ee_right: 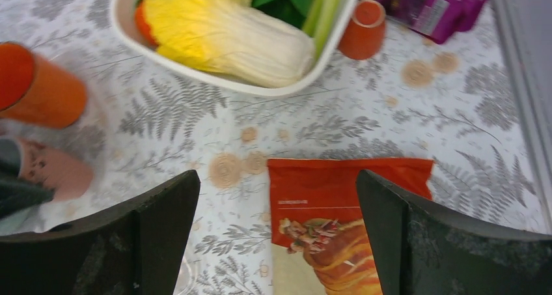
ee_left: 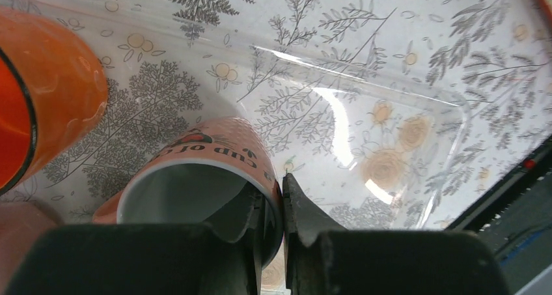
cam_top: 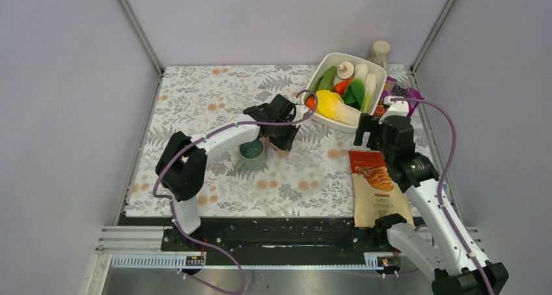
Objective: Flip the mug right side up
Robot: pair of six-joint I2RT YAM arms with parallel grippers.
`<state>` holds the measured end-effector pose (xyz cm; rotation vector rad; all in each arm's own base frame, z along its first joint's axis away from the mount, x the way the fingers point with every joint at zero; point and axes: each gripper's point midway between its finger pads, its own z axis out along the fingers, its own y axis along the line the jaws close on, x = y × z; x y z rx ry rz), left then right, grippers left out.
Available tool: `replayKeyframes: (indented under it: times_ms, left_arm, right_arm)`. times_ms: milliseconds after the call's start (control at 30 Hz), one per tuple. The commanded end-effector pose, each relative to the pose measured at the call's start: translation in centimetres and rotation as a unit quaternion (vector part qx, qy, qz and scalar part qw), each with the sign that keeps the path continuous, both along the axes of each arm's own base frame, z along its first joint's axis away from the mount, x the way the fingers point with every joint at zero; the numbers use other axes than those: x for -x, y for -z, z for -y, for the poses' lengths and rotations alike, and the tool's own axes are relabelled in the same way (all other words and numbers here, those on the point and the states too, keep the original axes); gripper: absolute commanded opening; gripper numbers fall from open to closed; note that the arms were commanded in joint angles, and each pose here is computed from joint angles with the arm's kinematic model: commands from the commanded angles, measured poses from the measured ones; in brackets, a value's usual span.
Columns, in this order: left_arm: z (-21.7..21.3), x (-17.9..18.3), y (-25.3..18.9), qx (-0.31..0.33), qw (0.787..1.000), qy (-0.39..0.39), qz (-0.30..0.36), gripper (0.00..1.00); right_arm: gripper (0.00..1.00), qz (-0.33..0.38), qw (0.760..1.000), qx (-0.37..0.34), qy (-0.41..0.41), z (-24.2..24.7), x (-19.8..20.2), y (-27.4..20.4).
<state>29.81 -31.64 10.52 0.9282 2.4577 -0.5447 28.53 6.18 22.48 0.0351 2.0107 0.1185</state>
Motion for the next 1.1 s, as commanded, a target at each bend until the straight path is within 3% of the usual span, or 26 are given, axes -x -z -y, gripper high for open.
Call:
replayKeyframes:
  times_ms: [0, 200, 367, 533, 700, 900, 1067]
  left_arm:
    - [0.7, -2.0, -0.2, -0.019, 0.999, 0.003, 0.046, 0.0]
    - [0.4, -2.9, 1.8, -0.048, 0.998, -0.007, 0.046, 0.02]
    - [0.5, -2.8, 1.6, -0.041, 0.998, -0.005, 0.045, 0.3]
    - [1.0, -2.7, -1.0, -0.015, 0.998, 0.006, 0.064, 0.47]
    - [1.0, -2.1, -4.1, 0.01, 0.995, 0.033, 0.092, 0.56]
    - [1.0, 0.0, -8.2, 0.052, 0.988, 0.089, 0.115, 0.74]
    - [-0.3, 1.1, -10.8, 0.055, 0.982, 0.112, 0.143, 0.76]
  right_arm:
    - [0.99, -0.003, 0.99, 0.017, 0.138, 5.2, -0.1, 0.2]
    - [0.99, -0.013, 0.977, 0.03, 0.21, 8.8, -0.5, 0.8]
    - [0.99, -0.036, 0.974, 0.02, 0.223, 10.4, -2.0, 1.7]
    - [0.98, -0.061, 0.97, 0.001, 0.235, 12.5, -5.0, 2.5]
    - [0.92, -0.105, 0.965, -0.042, 0.238, 14.2, -9.6, 4.7]
    - [0.8, -0.166, 0.952, -0.108, 0.232, 13.3, -15.4, 8.4]
    - [0.74, -0.192, 0.935, -0.15, 0.257, 13.3, -19.1, 11.2]
